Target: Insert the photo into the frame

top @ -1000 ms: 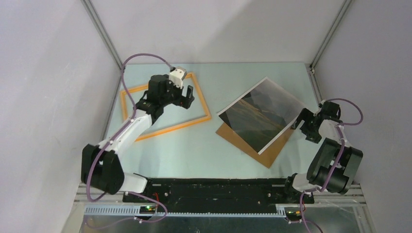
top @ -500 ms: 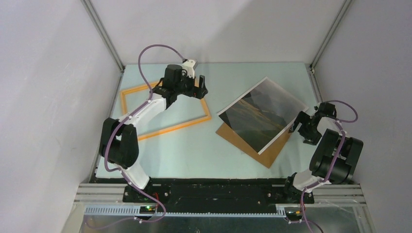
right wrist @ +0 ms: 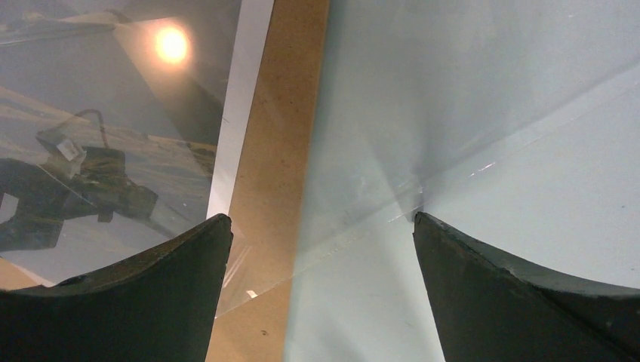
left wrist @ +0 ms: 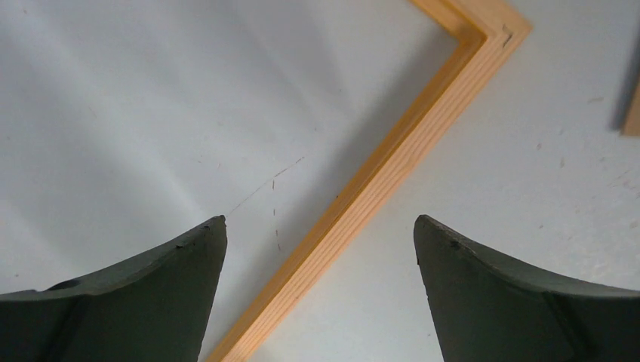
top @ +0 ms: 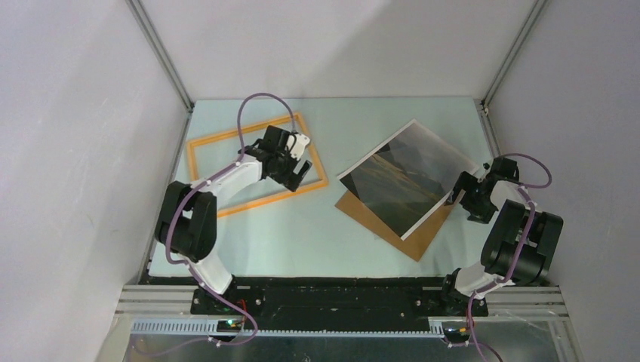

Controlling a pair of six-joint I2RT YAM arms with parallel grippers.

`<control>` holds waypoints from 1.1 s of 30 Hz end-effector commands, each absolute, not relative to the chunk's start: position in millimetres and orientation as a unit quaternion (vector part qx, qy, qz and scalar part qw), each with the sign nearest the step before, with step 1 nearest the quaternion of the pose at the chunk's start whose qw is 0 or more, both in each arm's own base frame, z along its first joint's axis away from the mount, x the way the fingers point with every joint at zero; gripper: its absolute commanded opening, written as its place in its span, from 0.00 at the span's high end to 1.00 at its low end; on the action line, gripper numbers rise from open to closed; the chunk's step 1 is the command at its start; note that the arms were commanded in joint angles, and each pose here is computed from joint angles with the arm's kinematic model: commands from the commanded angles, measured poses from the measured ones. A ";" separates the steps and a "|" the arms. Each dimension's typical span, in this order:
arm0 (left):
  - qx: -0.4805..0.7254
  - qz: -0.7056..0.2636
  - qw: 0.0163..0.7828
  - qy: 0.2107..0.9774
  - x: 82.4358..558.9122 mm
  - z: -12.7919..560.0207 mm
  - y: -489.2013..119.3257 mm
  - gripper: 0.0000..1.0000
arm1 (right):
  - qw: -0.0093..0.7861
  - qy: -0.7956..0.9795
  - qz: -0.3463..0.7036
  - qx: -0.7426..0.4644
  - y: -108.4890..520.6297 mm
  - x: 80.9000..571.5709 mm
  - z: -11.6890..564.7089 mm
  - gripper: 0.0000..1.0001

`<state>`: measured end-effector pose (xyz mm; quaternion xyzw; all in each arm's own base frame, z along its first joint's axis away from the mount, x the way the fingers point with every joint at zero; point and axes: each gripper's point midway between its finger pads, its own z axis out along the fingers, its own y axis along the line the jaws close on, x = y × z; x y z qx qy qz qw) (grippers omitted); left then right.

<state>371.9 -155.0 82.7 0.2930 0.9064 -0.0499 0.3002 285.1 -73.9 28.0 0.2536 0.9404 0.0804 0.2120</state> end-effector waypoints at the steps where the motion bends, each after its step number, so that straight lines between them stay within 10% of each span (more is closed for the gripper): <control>1: 0.360 0.003 0.264 0.895 362.5 71.6 -149.6 0.02 | 0.238 0.937 0.089 0.238 -71.1 294.6 41.7 0.05; 13: 0.361 -0.002 0.223 0.906 370.0 40.8 -163.9 0.11 | 0.245 0.935 0.094 0.239 -71.1 293.3 49.2 0.05; 33: 0.225 -0.145 0.122 0.956 351.5 17.2 -207.3 0.69 | 0.256 0.930 0.101 0.244 -73.7 295.9 53.5 0.05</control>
